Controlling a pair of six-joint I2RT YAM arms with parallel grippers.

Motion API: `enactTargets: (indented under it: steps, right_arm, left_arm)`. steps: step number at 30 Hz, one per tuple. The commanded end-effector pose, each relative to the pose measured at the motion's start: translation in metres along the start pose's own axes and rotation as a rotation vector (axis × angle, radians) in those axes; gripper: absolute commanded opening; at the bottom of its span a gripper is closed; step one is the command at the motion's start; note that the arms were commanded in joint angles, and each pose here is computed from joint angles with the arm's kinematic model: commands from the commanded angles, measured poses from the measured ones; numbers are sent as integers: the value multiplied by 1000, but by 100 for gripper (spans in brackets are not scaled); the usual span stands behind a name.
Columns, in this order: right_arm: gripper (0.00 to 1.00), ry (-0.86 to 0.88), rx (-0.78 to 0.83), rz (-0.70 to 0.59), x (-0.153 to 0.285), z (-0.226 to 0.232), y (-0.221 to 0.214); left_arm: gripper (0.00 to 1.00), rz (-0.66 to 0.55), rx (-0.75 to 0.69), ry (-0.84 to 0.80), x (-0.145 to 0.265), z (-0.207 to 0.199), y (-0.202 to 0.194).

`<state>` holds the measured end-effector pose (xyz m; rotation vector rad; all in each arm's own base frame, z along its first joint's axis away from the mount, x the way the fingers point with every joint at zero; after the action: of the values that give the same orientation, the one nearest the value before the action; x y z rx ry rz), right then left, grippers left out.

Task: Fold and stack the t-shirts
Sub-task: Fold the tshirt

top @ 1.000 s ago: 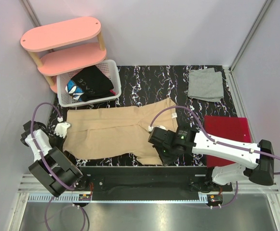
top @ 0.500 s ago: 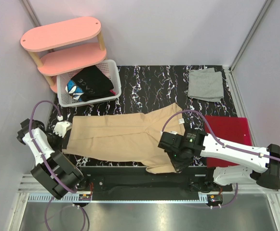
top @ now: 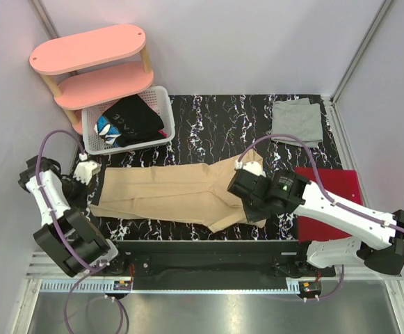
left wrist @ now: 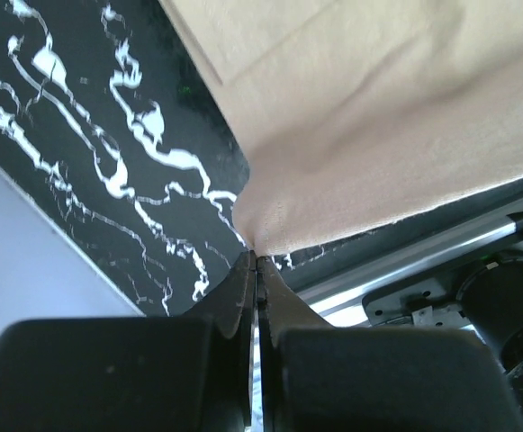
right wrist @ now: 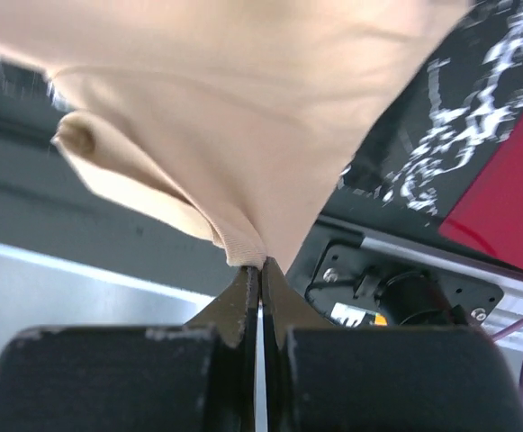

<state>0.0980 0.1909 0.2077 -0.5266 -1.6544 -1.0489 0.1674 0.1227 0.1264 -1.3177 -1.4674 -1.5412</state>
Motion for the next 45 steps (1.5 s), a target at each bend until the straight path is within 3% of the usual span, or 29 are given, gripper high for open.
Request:
enactTargets:
  steps: [1,32,45]
  right_arm:
    - [0,-120,-63,-53,5,-35,16]
    - [0,-203,-202,-95,-84,-111,103]
    - [0,-164,-271,-161,-103,-109,160]
  left_arm:
    - [0,-50,11,-20,-1,2,25]
    - [0,0,-21,103,-58,46,79]
    - [0,46,-42,141,-83,53,77]
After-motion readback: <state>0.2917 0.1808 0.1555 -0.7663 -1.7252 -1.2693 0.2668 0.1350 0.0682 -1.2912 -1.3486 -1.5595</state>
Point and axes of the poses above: each gripper's point midway between its finger pads, its own x axis back along the fingers, its own z axis along the line the jaws close on, y = z × x, the point moved 2 cm from there along x, back along the fingers, and after that the axes turned 15 degrees about x, right-handed, at the moved point
